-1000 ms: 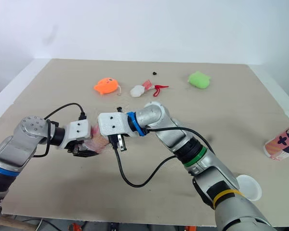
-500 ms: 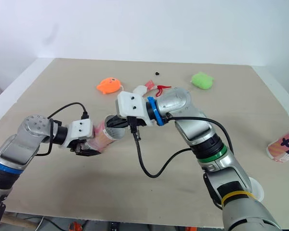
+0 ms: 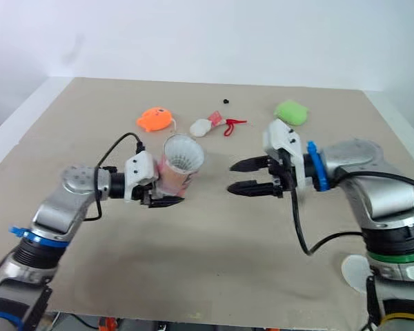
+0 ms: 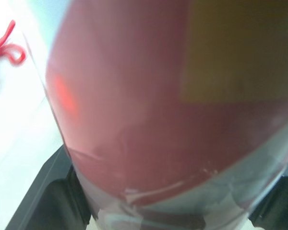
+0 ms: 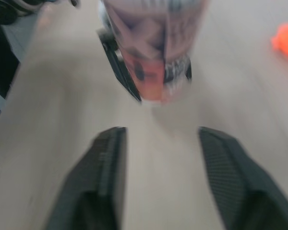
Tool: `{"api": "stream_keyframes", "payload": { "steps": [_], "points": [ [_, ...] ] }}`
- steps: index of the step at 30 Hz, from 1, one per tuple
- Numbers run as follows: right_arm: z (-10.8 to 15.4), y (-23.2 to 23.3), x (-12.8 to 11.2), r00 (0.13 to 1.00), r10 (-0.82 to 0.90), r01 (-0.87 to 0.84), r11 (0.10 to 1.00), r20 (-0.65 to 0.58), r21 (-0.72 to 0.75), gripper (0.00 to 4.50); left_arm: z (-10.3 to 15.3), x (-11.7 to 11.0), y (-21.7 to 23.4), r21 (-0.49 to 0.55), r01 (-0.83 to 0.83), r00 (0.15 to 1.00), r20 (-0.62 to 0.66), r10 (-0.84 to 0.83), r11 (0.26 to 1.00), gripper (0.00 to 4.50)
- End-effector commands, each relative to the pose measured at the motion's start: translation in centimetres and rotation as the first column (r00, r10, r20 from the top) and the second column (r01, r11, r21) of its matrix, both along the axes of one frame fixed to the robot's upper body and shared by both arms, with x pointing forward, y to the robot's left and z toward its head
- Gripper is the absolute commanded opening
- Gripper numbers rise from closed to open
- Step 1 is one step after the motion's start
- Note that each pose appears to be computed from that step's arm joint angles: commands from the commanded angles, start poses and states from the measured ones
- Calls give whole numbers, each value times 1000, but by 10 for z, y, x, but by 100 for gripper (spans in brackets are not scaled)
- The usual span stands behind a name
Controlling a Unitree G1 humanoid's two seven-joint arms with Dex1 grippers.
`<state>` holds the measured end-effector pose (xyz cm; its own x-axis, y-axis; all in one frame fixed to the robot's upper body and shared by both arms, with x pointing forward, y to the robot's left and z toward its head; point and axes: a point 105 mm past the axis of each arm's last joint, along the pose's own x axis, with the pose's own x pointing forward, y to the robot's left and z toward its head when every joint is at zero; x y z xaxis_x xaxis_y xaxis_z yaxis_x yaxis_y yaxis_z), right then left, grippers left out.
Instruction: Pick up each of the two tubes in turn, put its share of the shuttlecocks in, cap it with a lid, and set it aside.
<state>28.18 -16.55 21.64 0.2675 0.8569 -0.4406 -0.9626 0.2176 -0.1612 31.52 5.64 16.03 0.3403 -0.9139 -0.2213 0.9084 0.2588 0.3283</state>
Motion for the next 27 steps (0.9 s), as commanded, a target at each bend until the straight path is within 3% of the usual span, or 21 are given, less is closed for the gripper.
{"api": "stream_keyframes", "payload": {
  "steps": [1, 2, 7, 11, 15, 27],
  "points": [
    [3, -50, -5, 989, -148, 148, 985, 7, -88, 411, 4, -5, -29, -186, -14, 999, 34, 21, 982, 346],
    [0, -64, -8, 981, -192, 190, 975, -9, -119, 446, 1, -5, -37, -232, -27, 999, 27, 34, 972, 346],
    [-17, -119, -23, 936, -347, 319, 904, -56, -284, 446, -18, -4, -55, -335, -110, 994, -20, 110, 936, 346],
    [-39, -153, -39, 897, -427, 340, 832, -116, -438, 446, -44, -3, -62, -302, -153, 988, -33, 150, 941, 346],
    [-54, -170, -48, 872, -467, 340, 794, -148, -503, 446, -62, -4, -64, -257, -160, 987, -32, 157, 953, 346],
    [-86, -203, -61, 827, -540, 328, 689, -156, -647, 446, -73, -6, -64, -237, -153, 988, -34, 149, 959, 346]
  ]
}}
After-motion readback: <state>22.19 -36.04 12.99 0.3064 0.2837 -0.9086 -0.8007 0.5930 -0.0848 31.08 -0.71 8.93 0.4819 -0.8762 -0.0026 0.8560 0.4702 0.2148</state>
